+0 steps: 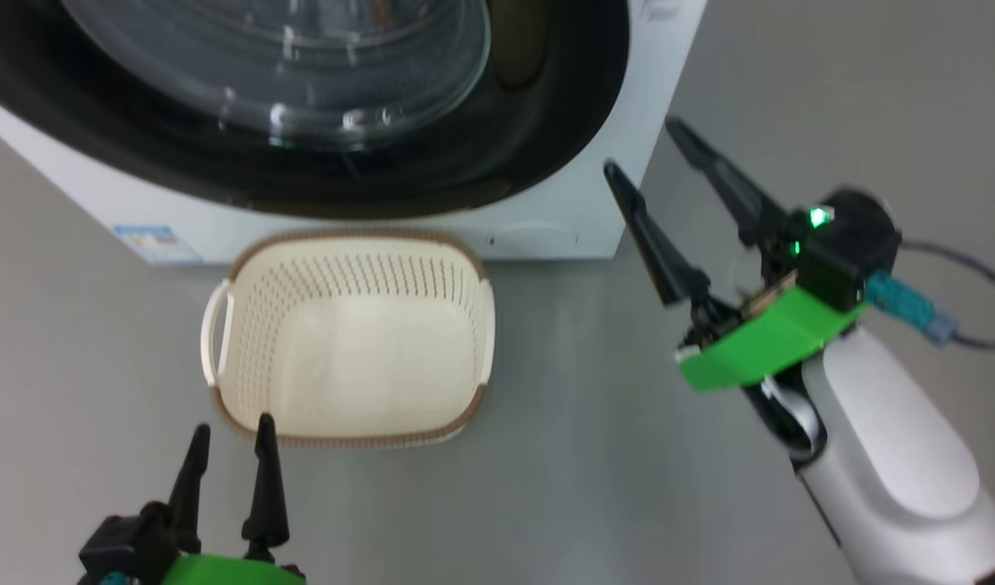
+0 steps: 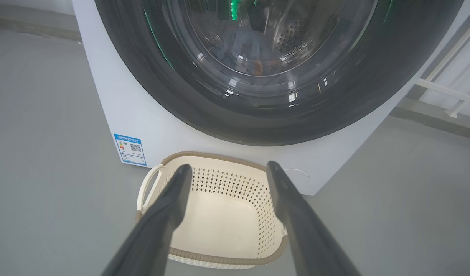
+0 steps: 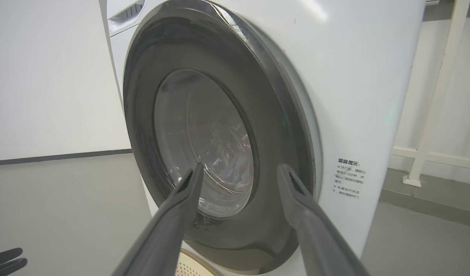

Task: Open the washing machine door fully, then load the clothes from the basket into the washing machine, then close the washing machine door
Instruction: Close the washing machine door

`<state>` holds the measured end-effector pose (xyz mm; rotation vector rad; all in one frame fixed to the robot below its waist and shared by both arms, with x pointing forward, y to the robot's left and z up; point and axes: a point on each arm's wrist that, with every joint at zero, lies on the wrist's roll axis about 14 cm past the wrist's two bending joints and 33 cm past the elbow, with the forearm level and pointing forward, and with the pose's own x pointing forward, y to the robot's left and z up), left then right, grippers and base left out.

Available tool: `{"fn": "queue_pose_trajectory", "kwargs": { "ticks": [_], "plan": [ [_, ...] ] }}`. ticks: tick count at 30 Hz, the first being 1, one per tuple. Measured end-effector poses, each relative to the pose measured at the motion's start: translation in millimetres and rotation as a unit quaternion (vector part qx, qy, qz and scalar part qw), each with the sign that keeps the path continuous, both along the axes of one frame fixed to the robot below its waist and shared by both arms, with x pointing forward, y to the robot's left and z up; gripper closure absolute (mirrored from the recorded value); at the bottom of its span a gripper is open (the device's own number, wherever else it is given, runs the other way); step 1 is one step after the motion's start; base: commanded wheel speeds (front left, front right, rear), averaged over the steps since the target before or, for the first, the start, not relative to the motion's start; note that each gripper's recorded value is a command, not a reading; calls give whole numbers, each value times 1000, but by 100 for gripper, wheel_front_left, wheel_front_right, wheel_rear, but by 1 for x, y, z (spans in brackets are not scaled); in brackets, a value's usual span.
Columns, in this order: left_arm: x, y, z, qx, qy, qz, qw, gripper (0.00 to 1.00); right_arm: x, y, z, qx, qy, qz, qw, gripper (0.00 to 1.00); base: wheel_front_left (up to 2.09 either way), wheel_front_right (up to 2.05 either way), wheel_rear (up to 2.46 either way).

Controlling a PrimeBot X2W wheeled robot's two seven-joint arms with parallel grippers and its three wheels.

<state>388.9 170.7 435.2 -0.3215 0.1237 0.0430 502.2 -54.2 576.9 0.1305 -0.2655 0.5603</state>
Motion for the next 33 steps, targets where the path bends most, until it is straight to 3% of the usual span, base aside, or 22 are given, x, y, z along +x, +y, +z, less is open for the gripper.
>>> {"fn": "queue_pose_trajectory", "kwargs": {
  "ticks": [17, 33],
  "plan": [
    [-32, -29, 44, -8, -62, -54, 997, 0, -111, -91, -7, 25, 24, -138, 990, 0, 0, 0, 0],
    [-38, -39, 45, -4, -65, -73, 995, 0, -151, -132, -39, 26, 64, -220, 973, 0, 0, 0, 0]
  ]
}}
